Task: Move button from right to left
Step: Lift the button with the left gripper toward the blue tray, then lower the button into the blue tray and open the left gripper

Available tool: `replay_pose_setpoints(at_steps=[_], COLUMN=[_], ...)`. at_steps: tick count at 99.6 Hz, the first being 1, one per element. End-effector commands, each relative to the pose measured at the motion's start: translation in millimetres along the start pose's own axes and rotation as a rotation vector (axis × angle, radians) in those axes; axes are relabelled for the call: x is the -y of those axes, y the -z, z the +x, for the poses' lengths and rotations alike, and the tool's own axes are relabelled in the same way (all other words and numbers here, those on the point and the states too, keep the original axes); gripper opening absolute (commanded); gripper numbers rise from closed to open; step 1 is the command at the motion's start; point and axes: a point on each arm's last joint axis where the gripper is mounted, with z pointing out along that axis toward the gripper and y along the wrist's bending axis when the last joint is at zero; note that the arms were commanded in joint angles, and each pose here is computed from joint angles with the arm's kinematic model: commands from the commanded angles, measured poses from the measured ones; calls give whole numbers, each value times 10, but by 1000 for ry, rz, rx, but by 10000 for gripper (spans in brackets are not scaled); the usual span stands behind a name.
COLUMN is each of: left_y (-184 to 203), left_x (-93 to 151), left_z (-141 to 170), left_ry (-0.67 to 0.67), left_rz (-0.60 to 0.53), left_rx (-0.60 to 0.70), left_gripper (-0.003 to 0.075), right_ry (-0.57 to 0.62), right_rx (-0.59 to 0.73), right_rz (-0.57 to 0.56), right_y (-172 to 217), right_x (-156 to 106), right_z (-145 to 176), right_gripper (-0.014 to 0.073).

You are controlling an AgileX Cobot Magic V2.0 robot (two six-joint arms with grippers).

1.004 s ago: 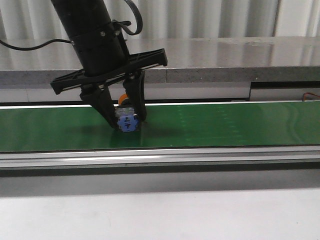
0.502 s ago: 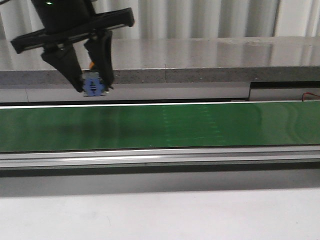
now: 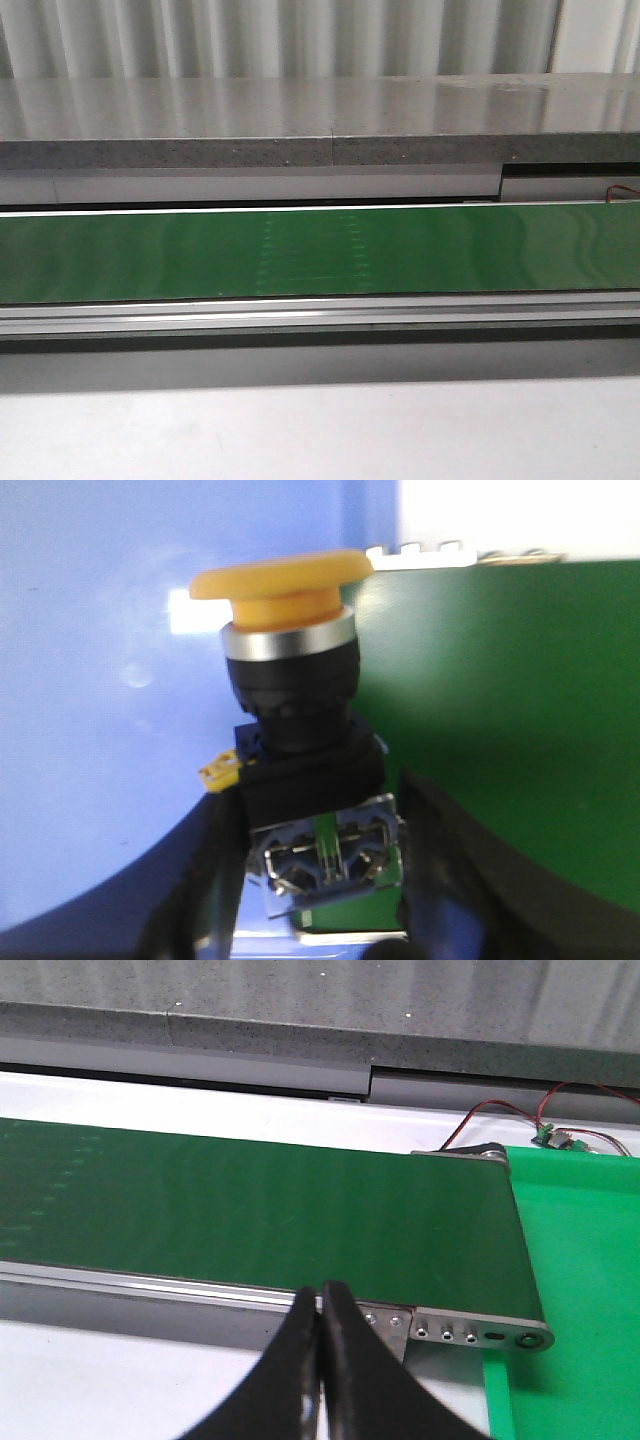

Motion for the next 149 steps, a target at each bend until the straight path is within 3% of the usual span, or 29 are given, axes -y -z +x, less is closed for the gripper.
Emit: replay_pose_setpoints(at_steps=[1,14,38,72,91,100,111,120,136,149], left_y=[275,252,-110,-752,-875,-891,-890,-890,-845,-574], left_x=[-126,-367,-727,-815,-839,-847,-852,-858,-845,-798], left_z=[50,61,94,9,12,20,24,20,5,-60], left_ry=[11,73,163,96,51,22,12,10,21,57], left_rz=[-31,-62,-55,-25,-31,-37,-42,-49,-41,-32], left_rx=[79,128,49,-72,-105,-117,-122,-118,-91,52], left_gripper=[144,144,144,144,150,225,454,546,506,417], right_ry=[16,16,16,16,16,16,16,16,16,16], right_rx=[98,98,98,98,98,98,98,98,98,98], right_rz=[1,1,1,1,1,1,1,1,1,1], right_y=[29,29,29,29,29,29,29,29,29,29], right_x=[-3,-3,-3,-3,-3,-3,-3,-3,-3,-3], right_z=[-151,-151,-151,-151,-151,-151,-151,-151,-151,-151], right_gripper=[-67,-67,-67,-67,-67,-67,-67,-67,-67,-67])
